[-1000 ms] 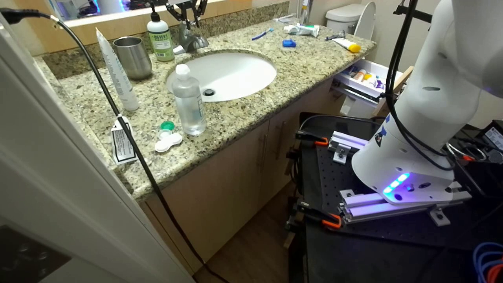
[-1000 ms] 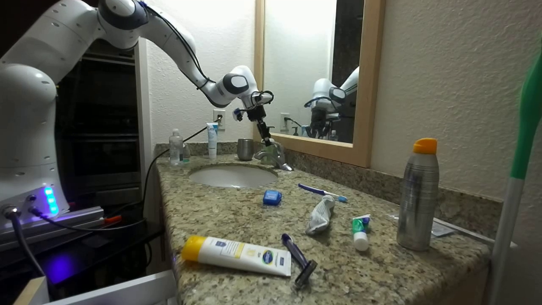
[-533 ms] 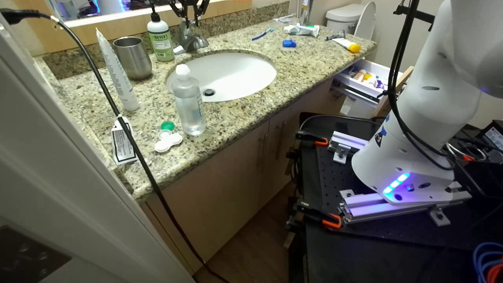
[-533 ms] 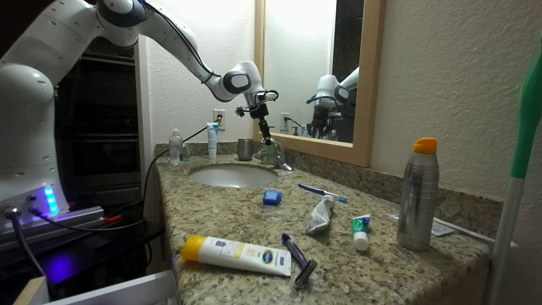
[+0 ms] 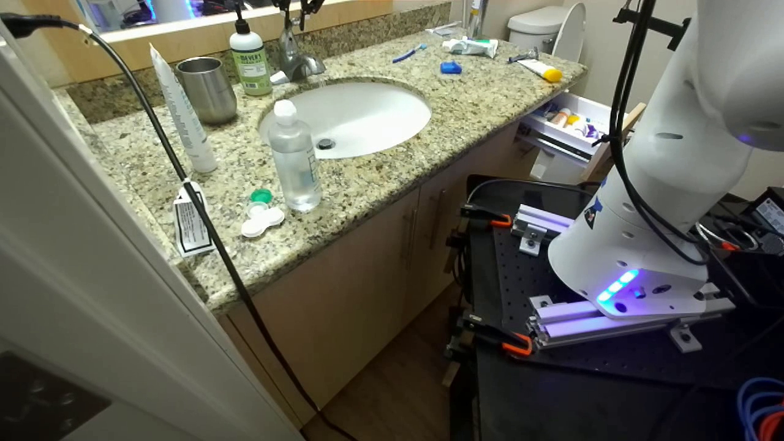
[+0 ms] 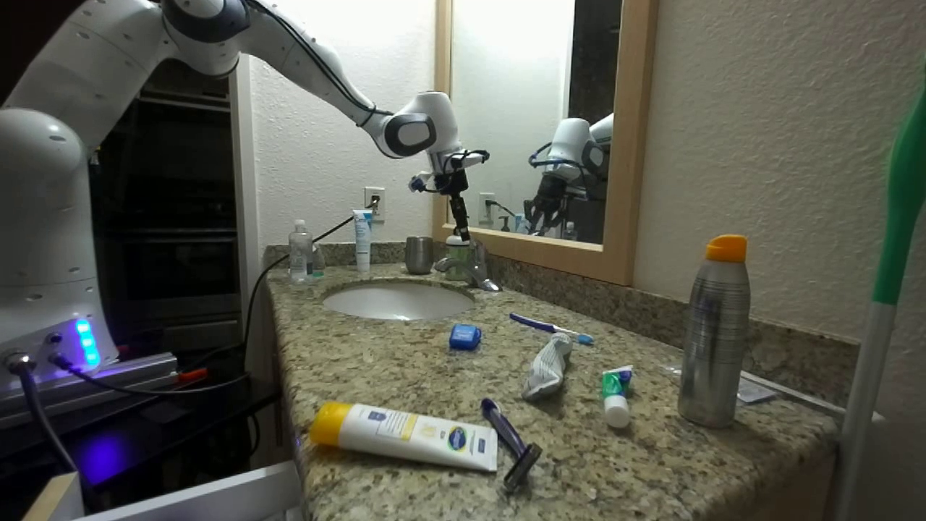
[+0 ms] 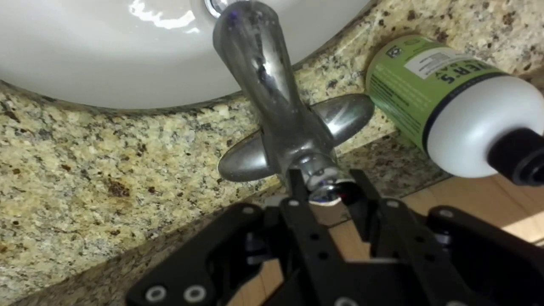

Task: Open the faucet

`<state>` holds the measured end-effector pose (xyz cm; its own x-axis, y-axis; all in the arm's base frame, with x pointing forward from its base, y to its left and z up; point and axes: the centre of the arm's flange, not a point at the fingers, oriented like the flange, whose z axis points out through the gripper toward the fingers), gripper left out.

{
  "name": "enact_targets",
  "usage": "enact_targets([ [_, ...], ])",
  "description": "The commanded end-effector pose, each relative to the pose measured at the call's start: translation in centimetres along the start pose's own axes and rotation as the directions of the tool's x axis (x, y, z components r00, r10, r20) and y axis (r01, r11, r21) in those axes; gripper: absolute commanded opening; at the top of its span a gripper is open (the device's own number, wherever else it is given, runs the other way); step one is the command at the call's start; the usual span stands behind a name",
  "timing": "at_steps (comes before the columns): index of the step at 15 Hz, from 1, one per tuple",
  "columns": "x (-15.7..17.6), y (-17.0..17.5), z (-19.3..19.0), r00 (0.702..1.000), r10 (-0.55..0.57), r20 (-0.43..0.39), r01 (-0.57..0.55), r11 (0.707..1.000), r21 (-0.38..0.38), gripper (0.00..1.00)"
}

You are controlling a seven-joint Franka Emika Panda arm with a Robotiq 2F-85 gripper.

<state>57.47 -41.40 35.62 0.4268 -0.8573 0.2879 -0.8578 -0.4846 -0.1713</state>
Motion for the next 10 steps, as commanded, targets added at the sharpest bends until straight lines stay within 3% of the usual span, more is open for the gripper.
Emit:
enact_targets([
  [1,2.3,0.9,-7.6,0.994,0.101,-0.047,-0.093,0.985,0.147,0.07],
  [3,3.7,1.4,-10.3,0.985,0.148,-0.084,-0.128,0.970,0.209,0.07],
  [5,5.4,1.9,-16.0,0.971,0.193,-0.144,-0.143,0.943,0.299,0.08],
  [6,5.8,2.0,-19.4,0.966,0.207,-0.157,-0.140,0.925,0.354,0.45],
  [8,6.2,3.0,-24.8,0.994,0.086,-0.069,-0.064,0.961,0.271,0.51],
  [10,6.0,5.1,-29.3,1.000,0.025,-0.003,-0.023,0.974,0.224,0.63],
])
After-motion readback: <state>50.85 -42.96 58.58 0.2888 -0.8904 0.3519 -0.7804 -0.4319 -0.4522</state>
